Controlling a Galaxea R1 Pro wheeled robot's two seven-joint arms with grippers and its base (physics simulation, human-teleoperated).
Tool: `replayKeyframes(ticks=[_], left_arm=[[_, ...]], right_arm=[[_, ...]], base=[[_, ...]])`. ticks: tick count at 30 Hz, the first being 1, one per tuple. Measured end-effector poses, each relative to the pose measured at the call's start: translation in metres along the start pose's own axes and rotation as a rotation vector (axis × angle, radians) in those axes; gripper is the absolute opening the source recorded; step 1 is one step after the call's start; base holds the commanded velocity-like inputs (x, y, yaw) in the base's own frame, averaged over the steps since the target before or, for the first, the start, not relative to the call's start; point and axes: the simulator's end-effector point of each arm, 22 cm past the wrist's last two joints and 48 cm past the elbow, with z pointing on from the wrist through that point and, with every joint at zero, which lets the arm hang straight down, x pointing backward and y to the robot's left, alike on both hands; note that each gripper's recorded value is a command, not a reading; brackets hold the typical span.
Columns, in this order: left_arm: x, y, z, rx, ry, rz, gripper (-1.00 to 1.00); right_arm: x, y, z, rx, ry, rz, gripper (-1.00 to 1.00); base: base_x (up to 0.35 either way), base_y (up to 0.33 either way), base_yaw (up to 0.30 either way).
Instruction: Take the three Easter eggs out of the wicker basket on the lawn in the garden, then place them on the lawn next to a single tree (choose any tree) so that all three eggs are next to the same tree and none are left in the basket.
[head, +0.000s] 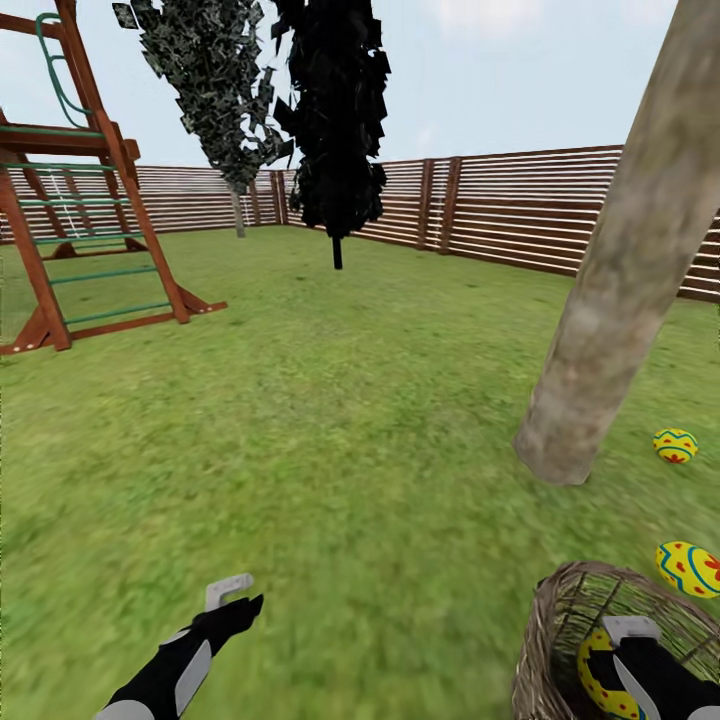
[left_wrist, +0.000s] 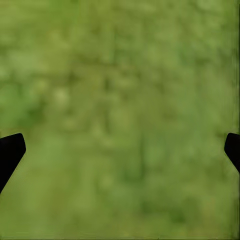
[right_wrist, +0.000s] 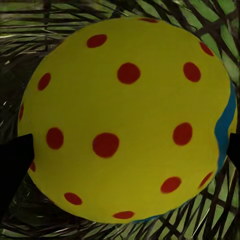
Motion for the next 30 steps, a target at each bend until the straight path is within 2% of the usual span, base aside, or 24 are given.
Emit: replayKeyframes(ticks=[4,6,7,9,16,30], left_arm=[[-0.009,-0.003,-0.004,0.014,-0.017,-0.001,1.00],[-0.015,-0.004,-0.006,0.019,-0.031,-0.038,1.00],[-0.018,-0.004,-0.007,0.021,-0.039,-0.073,1.00],[-0.021,-0.005,-0.008,0.024,-0.045,-0.092,1.00],[-0.020,-0.005,-0.008,0.024,-0.045,-0.096,1.00],[-0.046,-0.017,-0.023,0.048,-0.095,-0.084,1.00]], right_arm=[[-0.006,-0.001,-0.005,-0.001,-0.015,0.005,-1.00],[-0.009,-0.002,-0.008,-0.001,-0.023,0.007,-1.00],[-0.010,-0.002,-0.009,-0.001,-0.026,0.008,-1.00],[-0.011,-0.001,-0.010,-0.003,-0.029,0.009,-1.00],[-0.011,0.001,-0.010,-0.006,-0.030,0.009,-1.00],[-0.031,-0.006,-0.029,-0.006,-0.084,0.030,-1.00]], base=[[-0.176,0.000,0.000],[-0.017,0.000,0.000],[-0.004,0.000,0.000],[-0.063,0.047,0.000],[-0.084,0.129,0.000],[-0.007,0.005,0.000]])
